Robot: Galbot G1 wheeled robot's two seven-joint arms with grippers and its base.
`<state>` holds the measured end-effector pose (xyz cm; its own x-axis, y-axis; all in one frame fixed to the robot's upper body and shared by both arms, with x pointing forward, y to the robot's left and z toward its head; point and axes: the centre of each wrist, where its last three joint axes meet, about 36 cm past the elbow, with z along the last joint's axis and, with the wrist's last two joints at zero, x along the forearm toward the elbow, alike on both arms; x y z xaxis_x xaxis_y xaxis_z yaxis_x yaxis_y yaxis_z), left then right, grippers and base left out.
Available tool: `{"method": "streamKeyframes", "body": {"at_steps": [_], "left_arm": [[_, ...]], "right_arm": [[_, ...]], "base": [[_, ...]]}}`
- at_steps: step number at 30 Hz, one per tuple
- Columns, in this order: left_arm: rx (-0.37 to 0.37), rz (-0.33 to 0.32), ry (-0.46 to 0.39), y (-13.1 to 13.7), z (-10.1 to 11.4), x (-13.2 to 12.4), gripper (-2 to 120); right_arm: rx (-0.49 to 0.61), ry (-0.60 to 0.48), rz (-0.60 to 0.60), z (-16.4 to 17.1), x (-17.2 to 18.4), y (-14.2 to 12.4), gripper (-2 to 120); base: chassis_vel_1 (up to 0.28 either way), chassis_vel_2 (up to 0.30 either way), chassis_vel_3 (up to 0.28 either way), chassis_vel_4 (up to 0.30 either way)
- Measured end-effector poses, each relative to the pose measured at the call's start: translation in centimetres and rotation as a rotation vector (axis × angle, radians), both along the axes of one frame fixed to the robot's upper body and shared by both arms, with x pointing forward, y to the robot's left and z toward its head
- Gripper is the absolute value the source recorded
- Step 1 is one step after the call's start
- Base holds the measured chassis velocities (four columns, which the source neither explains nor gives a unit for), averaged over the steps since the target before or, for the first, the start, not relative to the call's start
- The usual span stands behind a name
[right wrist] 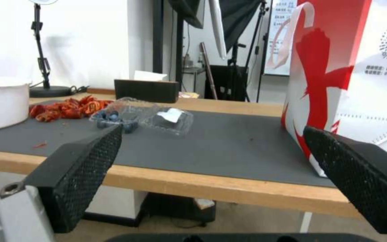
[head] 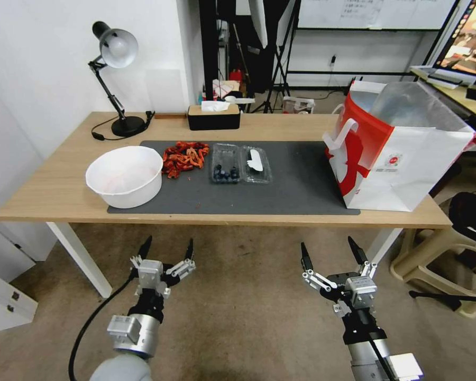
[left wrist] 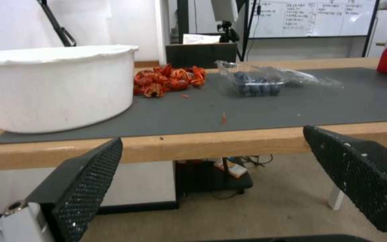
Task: Close the takeout container lid, then place the container into the takeout bag.
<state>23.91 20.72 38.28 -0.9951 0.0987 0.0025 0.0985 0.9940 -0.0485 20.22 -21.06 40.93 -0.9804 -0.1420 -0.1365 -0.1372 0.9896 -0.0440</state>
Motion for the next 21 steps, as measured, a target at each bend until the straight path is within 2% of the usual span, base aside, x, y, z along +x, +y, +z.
{"method": "streamKeyframes", "body": {"at_steps": [15, 21], "left_arm": [[0.001, 0.008, 0.004, 0.01, -0.35, 0.29, 100], [0.006, 0.008, 0.01, 0.22, -0.81, 0.69, 100]], "right_arm": [[0.008, 0.007, 0.007, -0.39, 0.2, 0.06, 100], [0.081, 0.035, 0.003, -0.26, 0.62, 0.26, 100]], "base": [[0.0, 0.0, 0.0, 0.0], [0.0, 0.0, 0.0, 0.0]]}}
